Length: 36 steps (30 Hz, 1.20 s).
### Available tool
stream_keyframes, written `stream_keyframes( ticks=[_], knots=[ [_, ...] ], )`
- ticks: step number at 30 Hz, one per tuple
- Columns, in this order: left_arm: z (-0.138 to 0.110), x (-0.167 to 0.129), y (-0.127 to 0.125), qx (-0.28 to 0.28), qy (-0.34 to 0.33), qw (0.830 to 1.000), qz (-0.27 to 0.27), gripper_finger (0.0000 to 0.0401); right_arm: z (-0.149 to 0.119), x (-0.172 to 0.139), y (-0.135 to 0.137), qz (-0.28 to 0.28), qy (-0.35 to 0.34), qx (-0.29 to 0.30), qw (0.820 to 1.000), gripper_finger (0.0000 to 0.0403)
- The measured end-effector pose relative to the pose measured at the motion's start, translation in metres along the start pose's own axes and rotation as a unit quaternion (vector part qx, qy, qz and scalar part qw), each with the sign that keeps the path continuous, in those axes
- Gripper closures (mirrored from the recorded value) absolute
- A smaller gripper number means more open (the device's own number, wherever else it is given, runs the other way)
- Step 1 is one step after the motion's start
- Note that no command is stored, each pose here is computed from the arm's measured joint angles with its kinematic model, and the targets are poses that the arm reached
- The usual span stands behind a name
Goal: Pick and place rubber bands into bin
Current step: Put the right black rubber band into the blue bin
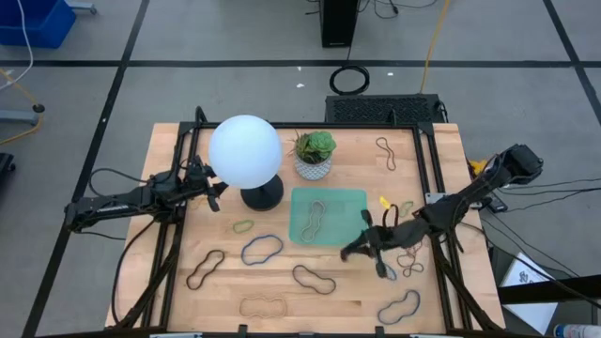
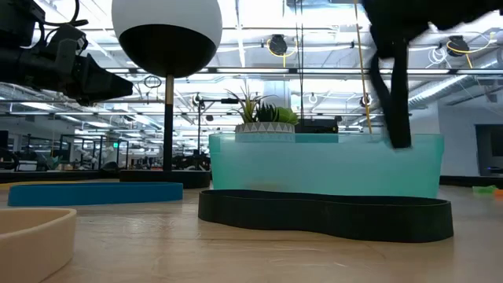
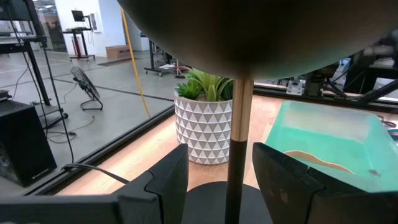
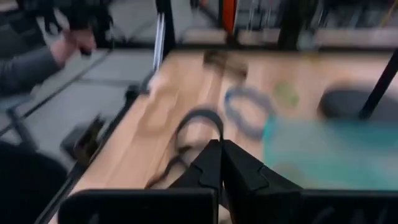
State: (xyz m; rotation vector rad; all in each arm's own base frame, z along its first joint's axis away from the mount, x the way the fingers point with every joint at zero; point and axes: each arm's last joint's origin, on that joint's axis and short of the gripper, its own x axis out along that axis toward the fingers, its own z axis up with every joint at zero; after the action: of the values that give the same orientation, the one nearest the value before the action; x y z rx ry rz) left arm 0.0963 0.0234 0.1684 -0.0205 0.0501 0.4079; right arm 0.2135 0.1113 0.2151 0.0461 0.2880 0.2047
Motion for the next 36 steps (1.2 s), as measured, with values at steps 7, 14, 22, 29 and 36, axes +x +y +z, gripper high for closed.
stream_keyframes(
  ticks=[7, 14, 22, 29, 36],
  knots=[
    [0.0, 0.0, 0.0, 0.0, 0.0, 1.0, 0.0, 0.0215, 0.033, -0.003, -0.021, -0.05, -0.136, -0.104, 0.984, 0.0403],
    [0.0, 0.0, 0.0, 0.005, 0.0, 1.0, 0.0, 0.0215, 0.023, 0.01, -0.06, -0.125, -0.082, -0.079, 0.986, 0.0403],
    [0.0, 0.0, 0.0, 0.007, 0.0, 1.0, 0.0, 0.0215, -0.021, 0.032, -0.085, -0.17, 0.073, -0.02, 0.982, 0.0403],
    [0.0, 0.0, 0.0, 0.007, 0.0, 1.0, 0.0, 0.0215, -0.049, 0.044, -0.089, -0.18, 0.147, 0.016, 0.973, 0.04],
    [0.0, 0.0, 0.0, 0.007, 0.0, 1.0, 0.0, 0.0215, -0.066, 0.047, -0.09, -0.192, 0.19, 0.053, 0.961, 0.0397]
  ],
)
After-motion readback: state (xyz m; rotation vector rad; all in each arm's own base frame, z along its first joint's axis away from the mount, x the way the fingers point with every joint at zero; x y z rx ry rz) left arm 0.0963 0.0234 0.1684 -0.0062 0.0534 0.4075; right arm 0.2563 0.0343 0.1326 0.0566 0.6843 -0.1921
